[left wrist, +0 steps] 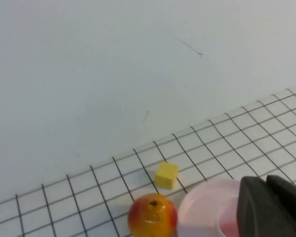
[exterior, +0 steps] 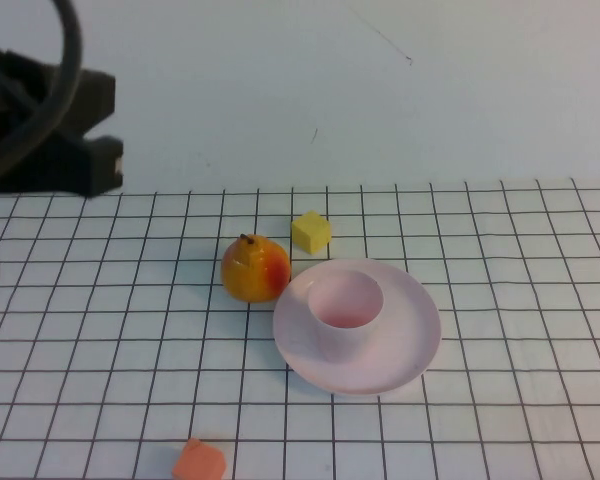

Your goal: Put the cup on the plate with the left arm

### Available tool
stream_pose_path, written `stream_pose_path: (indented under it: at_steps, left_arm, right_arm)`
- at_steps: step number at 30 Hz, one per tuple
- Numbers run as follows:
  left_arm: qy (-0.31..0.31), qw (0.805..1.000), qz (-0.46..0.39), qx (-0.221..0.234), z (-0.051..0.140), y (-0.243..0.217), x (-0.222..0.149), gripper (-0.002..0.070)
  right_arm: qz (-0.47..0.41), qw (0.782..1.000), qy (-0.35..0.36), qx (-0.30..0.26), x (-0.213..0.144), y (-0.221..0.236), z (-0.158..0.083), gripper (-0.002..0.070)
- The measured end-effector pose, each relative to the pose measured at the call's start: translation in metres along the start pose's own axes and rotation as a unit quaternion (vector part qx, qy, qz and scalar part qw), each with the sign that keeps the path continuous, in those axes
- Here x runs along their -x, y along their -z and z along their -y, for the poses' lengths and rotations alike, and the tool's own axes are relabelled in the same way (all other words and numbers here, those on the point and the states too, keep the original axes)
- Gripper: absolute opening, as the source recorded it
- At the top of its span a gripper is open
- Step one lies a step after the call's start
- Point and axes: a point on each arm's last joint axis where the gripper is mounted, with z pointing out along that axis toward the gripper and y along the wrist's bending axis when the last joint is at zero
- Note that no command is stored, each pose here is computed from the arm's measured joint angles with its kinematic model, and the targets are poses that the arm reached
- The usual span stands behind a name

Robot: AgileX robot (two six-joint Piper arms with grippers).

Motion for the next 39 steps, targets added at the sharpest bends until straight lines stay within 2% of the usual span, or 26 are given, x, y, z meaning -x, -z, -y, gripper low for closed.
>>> stream_pose_path:
  at_steps: [6,16,21,24,29,35,39]
  left_arm:
    - [0.042,0.998,-0.029,-0.027,0.003,0.008,-0.033,-0.0001]
    - [0.047,0.994,-0.101,-0.021,0.001,-0.011,-0.074,-0.0001]
    - [0.047,0.993,-0.110,-0.011,-0.003,-0.003,-0.095,-0.0001]
    - [0.052,0.995,-0.080,0.007,-0.010,0.013,-0.105,-0.0001]
    - [0.067,0.996,0.026,0.049,-0.023,0.043,-0.129,-0.0001]
    - [0.073,0.984,0.138,0.090,-0.030,0.057,-0.189,-0.0001]
    - [0.089,0.973,0.177,0.122,-0.035,0.056,-0.231,-0.0001]
  right_arm:
    - [0.000,1.000,0.000,0.000,0.000,0.000,0.000,-0.0002]
    - [0.000,1.000,0.000,0.000,0.000,0.000,0.000,-0.0002]
    - [0.000,1.000,0.000,0.000,0.000,0.000,0.000,-0.0002]
    - [0.000,1.000,0.000,0.000,0.000,0.000,0.000,-0.0002]
    - [0.000,1.000,0.000,0.000,0.000,0.000,0.000,-0.0002]
    - [0.000,1.000,0.000,0.000,0.000,0.000,0.000,-0.0002]
    - [0.000,1.000,0.000,0.000,0.000,0.000,0.000,-0.0002]
